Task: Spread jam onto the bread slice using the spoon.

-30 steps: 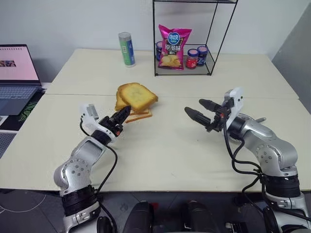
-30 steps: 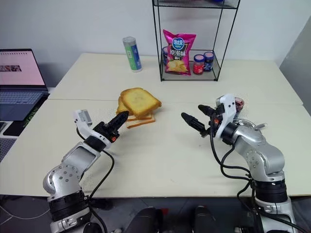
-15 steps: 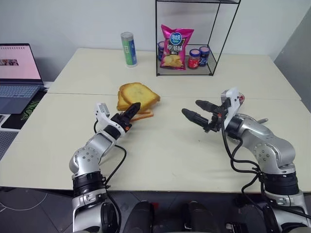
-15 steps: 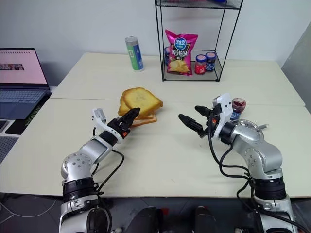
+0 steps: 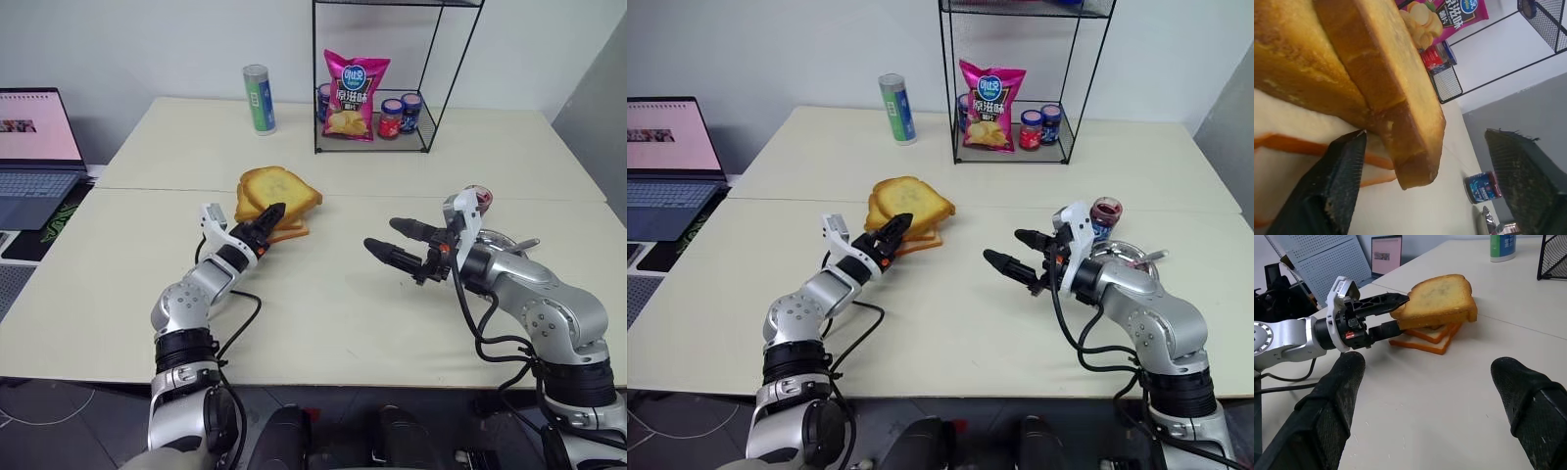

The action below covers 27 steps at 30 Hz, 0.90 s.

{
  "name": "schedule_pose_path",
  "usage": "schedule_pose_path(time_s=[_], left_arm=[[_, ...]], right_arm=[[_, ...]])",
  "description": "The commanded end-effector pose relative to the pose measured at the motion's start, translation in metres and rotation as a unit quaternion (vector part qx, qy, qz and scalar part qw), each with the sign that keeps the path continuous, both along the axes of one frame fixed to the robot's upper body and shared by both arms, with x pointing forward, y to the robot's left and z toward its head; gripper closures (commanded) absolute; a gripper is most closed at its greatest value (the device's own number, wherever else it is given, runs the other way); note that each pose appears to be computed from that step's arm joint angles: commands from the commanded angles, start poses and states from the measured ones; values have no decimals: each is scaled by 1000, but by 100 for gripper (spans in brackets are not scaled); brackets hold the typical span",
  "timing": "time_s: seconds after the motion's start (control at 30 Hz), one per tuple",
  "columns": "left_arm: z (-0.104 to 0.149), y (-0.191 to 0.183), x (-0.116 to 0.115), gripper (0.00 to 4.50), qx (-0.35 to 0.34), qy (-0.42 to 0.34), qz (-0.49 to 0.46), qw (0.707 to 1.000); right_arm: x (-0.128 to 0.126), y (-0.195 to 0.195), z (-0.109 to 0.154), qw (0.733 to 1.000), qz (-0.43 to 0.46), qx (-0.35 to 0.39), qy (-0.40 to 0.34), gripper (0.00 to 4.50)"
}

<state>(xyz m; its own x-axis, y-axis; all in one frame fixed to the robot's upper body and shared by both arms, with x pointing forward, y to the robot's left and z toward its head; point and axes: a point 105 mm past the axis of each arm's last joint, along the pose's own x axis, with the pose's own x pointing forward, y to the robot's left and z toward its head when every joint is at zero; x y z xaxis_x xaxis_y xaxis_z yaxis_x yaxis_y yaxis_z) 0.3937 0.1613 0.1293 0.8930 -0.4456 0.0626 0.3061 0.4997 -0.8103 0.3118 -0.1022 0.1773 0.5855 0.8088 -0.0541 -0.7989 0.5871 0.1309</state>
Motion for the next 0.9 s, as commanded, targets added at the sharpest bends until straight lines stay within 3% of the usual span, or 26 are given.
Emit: schedule_pose_path(time_s=[0.03,0.3,0.5,0.7,0.8,0.9], left_arm=[[18,-2,1,157,4,-33,-10,999],[17,-7,2,316,10,-33,-16,999],[32,-11,2,441,25,-50,-24,998],[59,-34,-6,445,35,-88,-78,992],[76,-63,-30,445,43,-124,-173,976],[63,-88,-60,445,85,-113,-265,954]], right_arm=[[-3,4,12,1000,8,3,-25,0],[0,3,14,1000,1,7,-30,0],[0,0,13,1000,-4,5,-31,0],[-2,-5,16,999,-7,3,-33,0],[-2,-11,22,999,-14,3,-40,0],[-3,-18,35,998,-24,12,-49,0]])
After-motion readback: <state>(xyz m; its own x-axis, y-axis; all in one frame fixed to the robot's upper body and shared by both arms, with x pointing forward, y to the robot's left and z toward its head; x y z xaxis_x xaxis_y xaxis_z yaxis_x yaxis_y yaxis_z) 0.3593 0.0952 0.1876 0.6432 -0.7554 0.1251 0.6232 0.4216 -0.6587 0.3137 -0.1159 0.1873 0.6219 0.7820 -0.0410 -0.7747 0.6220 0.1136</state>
